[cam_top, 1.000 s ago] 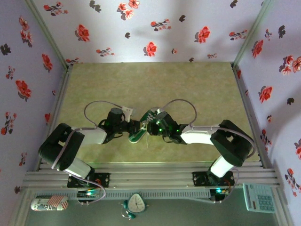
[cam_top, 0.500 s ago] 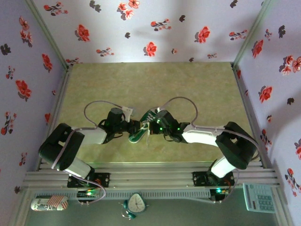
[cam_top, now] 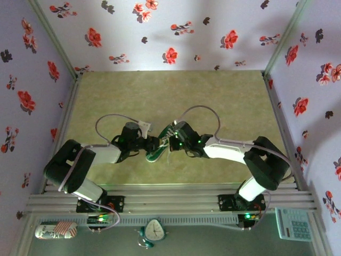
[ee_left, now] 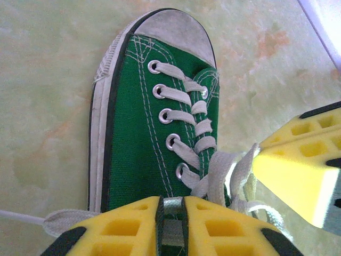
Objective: Tie the shoes
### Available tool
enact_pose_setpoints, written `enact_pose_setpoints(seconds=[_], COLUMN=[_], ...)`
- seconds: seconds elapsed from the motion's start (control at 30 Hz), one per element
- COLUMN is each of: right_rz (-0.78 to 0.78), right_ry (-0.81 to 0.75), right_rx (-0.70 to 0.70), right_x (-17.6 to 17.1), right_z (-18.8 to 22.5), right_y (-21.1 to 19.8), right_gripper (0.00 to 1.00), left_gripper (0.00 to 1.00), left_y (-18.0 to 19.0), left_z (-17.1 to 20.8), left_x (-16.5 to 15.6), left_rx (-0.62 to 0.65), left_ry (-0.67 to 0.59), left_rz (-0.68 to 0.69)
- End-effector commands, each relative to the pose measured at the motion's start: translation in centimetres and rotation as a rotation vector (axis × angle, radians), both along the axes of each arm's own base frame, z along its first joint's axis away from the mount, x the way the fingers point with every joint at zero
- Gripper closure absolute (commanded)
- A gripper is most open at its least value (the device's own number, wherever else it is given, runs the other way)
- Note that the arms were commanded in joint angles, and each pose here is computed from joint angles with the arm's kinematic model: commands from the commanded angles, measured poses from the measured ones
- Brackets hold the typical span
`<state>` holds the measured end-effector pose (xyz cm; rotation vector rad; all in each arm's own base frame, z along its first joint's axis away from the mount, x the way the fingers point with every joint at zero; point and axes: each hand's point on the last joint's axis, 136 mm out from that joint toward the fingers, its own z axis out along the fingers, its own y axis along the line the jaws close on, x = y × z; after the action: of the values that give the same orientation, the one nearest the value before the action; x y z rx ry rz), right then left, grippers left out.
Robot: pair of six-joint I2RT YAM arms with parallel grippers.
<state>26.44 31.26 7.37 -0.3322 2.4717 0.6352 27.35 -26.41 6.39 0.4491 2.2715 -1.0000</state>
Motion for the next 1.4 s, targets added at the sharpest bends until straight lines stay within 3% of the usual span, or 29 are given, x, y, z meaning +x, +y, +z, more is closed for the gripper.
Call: enact_pose_setpoints(seconds=[0.0,0.07,0.23,0.47,0.6,0.7,0.9,1.2,1.37], right_rz=[-0.003,-0.005,-0.01,-0.014,-0.01,0.004,-0.003,-0.052,-0.008], right_ry=[-0.032,-0.034,-0.026,-0.01,-0.002,-0.002,-0.052,-0.048,-0.003], right_rx=[-0.069,-0.079,-0.08,-0.085,-0.072,-0.051,-0.033,0.01,0.131], right_x=[0.9,1.1,1.4,1.6,1.8,1.6,1.4,0.6,0.7], right_z=[-0.3,-0.4,-0.8,-1.9,-2.2,-1.9,0.0,0.6,0.3], right_y=[-0.6,-0.7,-0.8,-1.1,-1.1,-0.8,-1.8,-3.1,-1.8], right_gripper=[1.0,1.0,1.0,1.0,1.0,1.0,0.88,0.71,0.61], left_gripper=[0.78,0.77,0.57,0.44,0.44,0.51,0.57,0.53,0.5], left_y=[-0.9,-1.0,-1.0,-1.2,-1.4,-1.5,-1.5,-1.4,-1.4], left_z=[0.5,0.5,0.8,1.3,1.0,0.5,0.3,0.6,1.1], left_x=[-0.5,-0.5,-0.4,-0.2,-0.1,-0.2,-0.3,-0.2,0.0], left_rx=[-0.024,-0.025,-0.028,-0.036,-0.038,-0.038,-0.042,-0.045,-0.045], left_ry=[-0.004,-0.004,-0.009,-0.018,-0.01,0.002,0.003,-0.009,-0.022], left_rz=[-0.047,-0.048,-0.048,-0.047,-0.048,-0.049,-0.046,-0.042,-0.04])
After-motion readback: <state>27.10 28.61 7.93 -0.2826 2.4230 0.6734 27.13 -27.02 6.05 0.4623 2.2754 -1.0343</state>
